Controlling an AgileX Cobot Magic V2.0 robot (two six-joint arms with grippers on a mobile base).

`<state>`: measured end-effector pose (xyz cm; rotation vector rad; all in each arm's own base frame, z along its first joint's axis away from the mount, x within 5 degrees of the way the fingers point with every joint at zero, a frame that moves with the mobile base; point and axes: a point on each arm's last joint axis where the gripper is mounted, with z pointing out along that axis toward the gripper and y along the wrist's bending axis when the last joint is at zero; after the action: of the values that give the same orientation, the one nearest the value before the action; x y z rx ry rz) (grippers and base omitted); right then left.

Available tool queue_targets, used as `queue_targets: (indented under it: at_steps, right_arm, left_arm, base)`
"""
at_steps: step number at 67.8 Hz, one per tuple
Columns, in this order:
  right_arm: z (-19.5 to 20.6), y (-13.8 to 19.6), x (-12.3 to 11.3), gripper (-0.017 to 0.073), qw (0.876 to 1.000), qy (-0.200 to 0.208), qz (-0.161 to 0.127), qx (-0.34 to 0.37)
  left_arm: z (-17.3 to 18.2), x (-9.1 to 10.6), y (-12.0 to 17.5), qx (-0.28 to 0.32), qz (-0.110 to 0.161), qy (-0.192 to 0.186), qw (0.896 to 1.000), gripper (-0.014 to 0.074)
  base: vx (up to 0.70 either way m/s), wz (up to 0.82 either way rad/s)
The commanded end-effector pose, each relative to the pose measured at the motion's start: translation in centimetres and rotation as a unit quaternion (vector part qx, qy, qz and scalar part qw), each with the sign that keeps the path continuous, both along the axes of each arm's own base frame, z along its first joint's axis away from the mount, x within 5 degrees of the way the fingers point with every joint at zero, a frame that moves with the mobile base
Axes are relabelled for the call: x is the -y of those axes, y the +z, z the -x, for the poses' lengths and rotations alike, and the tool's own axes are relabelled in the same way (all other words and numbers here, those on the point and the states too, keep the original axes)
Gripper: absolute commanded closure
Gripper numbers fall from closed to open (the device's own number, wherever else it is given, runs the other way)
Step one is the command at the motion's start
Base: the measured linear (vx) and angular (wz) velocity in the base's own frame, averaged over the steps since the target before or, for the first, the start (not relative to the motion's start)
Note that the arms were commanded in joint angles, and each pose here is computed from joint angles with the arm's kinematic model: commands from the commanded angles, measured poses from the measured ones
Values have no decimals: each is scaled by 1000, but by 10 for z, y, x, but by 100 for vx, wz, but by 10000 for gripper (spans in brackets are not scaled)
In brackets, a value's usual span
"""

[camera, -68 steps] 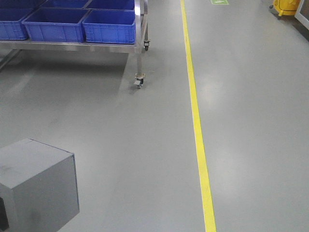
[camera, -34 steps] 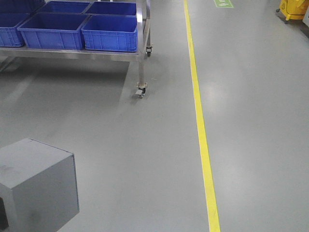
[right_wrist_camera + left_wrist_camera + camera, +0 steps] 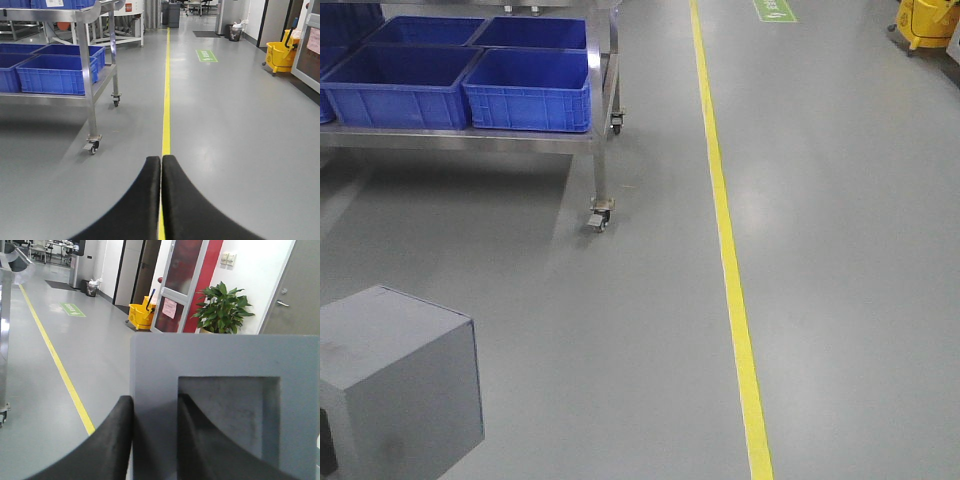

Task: Sort gray base to blue bin
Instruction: 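Drive the base away from the table, turning toward the shelf aisle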

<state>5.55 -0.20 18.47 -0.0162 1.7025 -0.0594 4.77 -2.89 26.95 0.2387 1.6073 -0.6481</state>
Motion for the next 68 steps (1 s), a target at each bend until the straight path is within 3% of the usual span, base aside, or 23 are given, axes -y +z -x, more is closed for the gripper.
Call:
queue_targets:
  at_steps: [1, 68]
  right_arm:
    - [0, 6, 0, 564, 999, 0, 9, 41]
    - [0, 6, 0, 564, 999, 0, 9, 41]
  left_arm:
    - [2, 1, 19, 51, 40, -11, 998, 601]
    - [2, 1, 19, 51, 40, -11, 998, 601]
  base:
    - [39, -6]
    - [41, 1]
